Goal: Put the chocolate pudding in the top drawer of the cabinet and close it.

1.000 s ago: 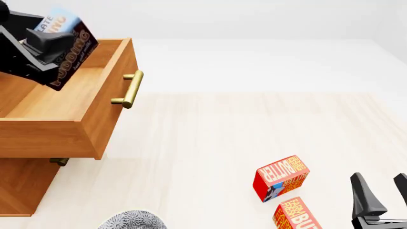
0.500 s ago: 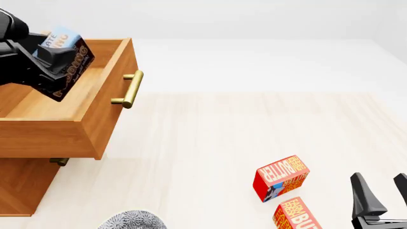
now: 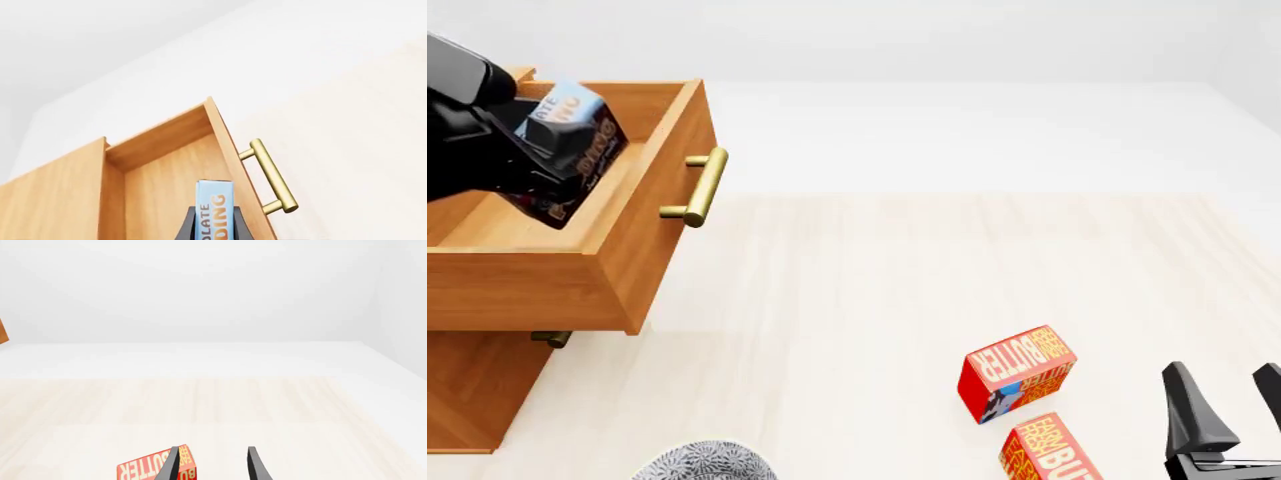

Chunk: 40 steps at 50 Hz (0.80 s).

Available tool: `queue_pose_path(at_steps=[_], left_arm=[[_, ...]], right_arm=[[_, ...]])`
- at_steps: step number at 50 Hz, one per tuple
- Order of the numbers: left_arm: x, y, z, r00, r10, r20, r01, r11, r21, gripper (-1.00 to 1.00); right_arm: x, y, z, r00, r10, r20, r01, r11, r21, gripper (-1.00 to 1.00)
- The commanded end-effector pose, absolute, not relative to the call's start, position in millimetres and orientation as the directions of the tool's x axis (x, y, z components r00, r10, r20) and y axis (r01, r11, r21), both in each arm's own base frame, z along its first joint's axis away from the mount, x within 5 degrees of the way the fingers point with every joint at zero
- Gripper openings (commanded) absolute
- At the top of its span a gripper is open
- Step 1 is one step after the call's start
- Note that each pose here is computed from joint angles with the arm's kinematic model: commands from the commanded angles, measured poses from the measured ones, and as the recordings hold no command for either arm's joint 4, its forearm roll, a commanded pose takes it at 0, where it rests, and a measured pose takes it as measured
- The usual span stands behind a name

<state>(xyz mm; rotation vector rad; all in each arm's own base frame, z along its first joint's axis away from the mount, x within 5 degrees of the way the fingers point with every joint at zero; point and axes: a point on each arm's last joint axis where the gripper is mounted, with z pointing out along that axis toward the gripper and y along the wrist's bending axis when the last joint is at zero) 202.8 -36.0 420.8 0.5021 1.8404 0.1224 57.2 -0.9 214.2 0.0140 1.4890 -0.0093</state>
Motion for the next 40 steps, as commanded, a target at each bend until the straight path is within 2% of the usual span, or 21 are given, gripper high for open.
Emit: queue_pose_path(at_steps=[1, 40], left_arm=[[207.9, -37.5, 415.0, -0.257, 0.394, -0.883, 0.282, 0.904, 0.321, -1.00], [218.8, -33.7, 391.5, -0.310, 0.356, -0.882, 0.259, 0.924, 0.282, -1.00]], right_arm=[[57.1, -0.9, 214.3, 0.082, 0.002, -0.997, 0.015, 1.000, 0.004, 1.00], [57.2, -0.9, 214.2, 0.082, 0.003, -0.997, 0.015, 1.000, 0.004, 1.00]])
